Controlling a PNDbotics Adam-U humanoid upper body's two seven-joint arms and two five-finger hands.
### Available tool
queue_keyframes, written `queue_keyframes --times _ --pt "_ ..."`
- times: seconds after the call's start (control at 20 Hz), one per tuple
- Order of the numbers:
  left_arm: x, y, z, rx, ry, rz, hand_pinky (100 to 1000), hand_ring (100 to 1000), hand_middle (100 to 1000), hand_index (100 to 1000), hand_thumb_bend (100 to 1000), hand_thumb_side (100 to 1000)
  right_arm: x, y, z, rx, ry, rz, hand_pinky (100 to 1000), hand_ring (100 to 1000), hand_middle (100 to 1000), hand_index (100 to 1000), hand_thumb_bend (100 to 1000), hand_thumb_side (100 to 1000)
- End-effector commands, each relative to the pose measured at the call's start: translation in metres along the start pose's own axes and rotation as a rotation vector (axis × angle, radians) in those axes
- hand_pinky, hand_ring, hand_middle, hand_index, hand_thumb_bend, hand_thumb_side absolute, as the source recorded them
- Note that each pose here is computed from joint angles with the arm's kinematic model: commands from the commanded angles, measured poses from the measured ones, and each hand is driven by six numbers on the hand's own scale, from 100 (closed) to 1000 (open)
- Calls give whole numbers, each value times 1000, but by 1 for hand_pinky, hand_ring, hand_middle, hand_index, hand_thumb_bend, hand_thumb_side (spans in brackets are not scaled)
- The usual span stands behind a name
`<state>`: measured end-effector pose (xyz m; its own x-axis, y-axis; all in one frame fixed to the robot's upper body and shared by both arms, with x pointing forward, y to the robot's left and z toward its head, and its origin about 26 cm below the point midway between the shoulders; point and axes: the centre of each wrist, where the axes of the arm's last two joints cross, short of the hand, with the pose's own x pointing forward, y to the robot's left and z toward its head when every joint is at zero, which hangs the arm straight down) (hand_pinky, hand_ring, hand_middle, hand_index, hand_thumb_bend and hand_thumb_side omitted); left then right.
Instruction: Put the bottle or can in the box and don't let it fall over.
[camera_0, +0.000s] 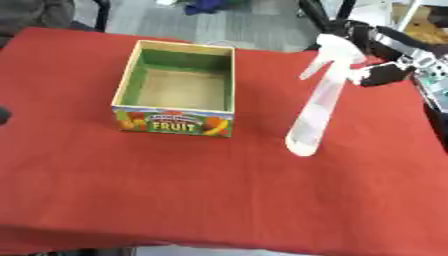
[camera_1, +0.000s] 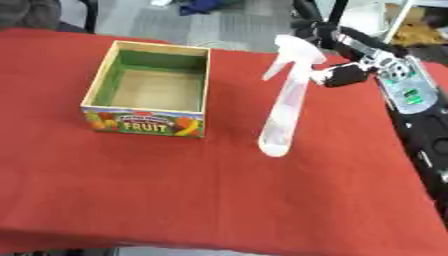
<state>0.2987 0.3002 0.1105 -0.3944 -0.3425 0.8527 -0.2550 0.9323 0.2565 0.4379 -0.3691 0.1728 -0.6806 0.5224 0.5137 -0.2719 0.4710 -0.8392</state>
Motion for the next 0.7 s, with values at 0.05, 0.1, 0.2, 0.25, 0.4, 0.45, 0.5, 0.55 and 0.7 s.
queue_keyframes --times 0.05,0.1,0.2,0.25,0.4,0.45,0.5,0.55,0.7 --pt "7 6 -4 7 -30 -12 712 619 526 723 295 660 12 -27 9 50 -70 105 781 1000 1000 860 100 222" --pt "6 7 -4 9 -28 -14 713 618 526 723 296 660 14 -30 11 54 -76 113 783 1000 1000 864 100 220" --pt "5 8 -3 13 -25 -17 713 619 526 723 295 661 18 -35 17 58 -87 128 785 1000 1000 871 100 218" --pt "5 8 -3 15 -23 -19 713 619 526 723 295 661 21 -38 20 59 -93 136 786 1000 1000 874 100 217" --pt "3 10 -1 21 -17 -27 713 619 526 723 295 661 31 -47 32 64 -114 163 789 1000 1000 880 100 213" --pt "3 11 -1 22 -16 -29 713 619 526 723 295 661 34 -49 35 65 -119 170 789 1000 1000 881 100 213" --pt "3 12 -1 24 -14 -32 714 619 526 723 295 661 37 -51 39 66 -123 178 790 1000 1000 883 100 211" --pt "2 12 0 26 -12 -34 714 619 526 723 296 662 40 -53 43 67 -125 186 791 1000 1000 884 100 241" --pt "1 14 1 30 -7 -40 714 619 526 723 295 661 47 -58 53 71 -124 205 792 1000 1000 888 100 206"
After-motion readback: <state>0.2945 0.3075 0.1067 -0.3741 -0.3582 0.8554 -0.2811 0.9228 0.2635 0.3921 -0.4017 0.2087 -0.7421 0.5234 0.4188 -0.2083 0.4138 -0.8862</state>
